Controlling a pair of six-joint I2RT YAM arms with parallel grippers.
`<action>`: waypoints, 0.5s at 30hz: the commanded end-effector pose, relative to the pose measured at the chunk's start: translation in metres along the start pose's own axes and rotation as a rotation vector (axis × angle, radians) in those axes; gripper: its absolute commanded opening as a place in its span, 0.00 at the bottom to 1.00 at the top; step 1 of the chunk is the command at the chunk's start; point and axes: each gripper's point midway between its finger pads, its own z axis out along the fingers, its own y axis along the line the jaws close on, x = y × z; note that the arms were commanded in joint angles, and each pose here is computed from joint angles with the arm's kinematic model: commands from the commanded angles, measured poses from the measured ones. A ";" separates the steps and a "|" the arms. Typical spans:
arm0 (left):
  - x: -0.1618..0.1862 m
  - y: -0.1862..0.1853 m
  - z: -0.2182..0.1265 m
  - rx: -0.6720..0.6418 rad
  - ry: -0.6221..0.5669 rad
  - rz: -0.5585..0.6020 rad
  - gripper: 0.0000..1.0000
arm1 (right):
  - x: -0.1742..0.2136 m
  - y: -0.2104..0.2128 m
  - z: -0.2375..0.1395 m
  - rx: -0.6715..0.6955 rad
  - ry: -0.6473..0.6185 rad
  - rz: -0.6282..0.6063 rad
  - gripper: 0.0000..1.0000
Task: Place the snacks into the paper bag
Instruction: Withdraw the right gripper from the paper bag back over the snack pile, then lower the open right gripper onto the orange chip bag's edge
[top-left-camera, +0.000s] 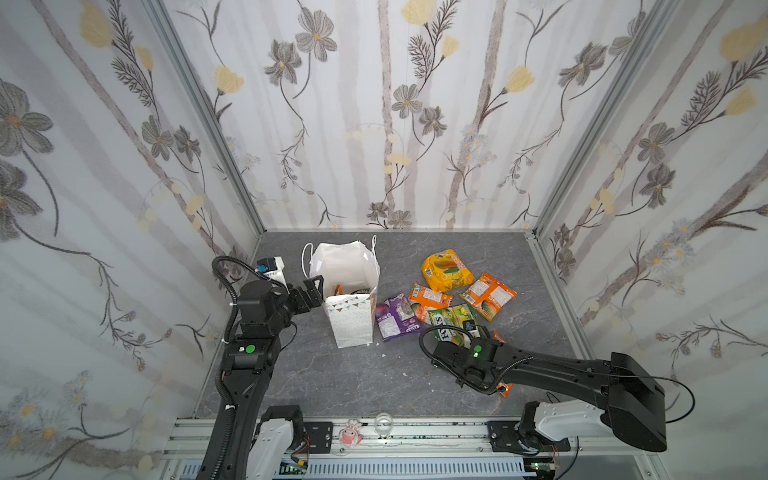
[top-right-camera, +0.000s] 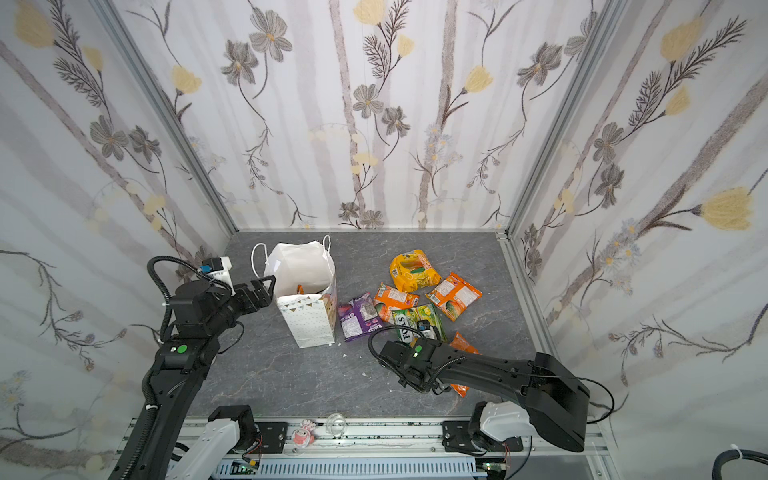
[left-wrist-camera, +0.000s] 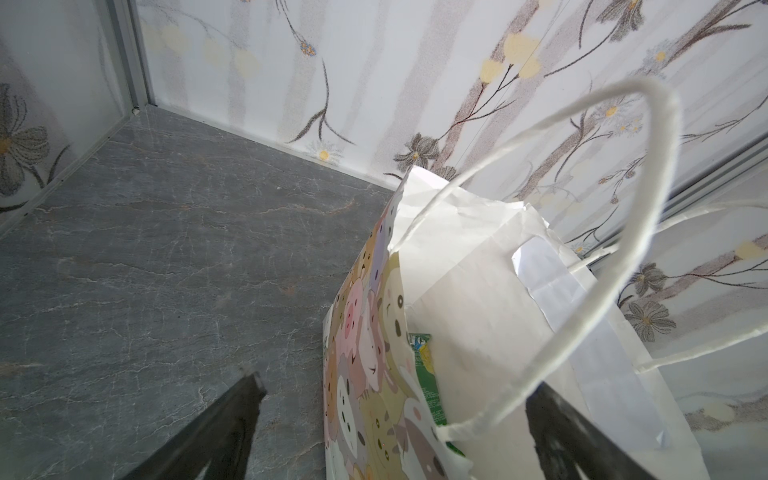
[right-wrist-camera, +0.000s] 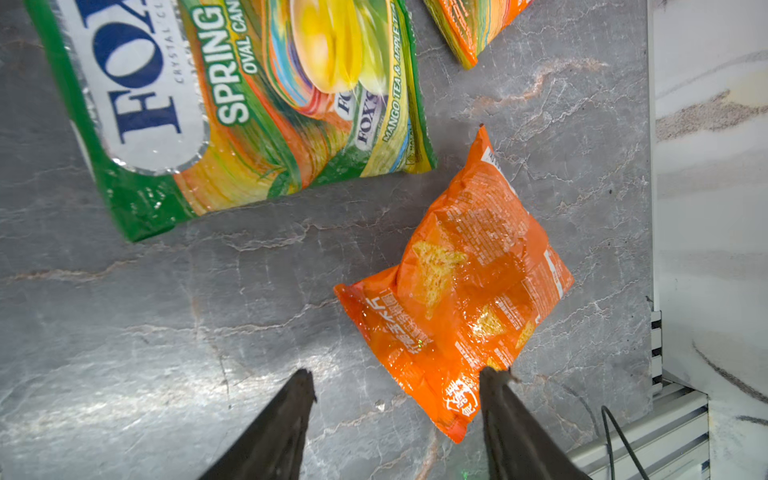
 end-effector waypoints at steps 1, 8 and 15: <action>-0.005 -0.002 0.001 0.010 -0.018 0.013 1.00 | 0.006 0.000 0.012 -0.003 -0.004 0.043 0.64; -0.003 -0.001 0.002 0.007 -0.010 0.009 1.00 | 0.014 -0.005 0.027 0.036 -0.002 0.049 0.67; -0.002 -0.002 0.004 0.014 -0.003 0.007 1.00 | 0.015 -0.006 0.035 0.054 -0.009 0.055 0.70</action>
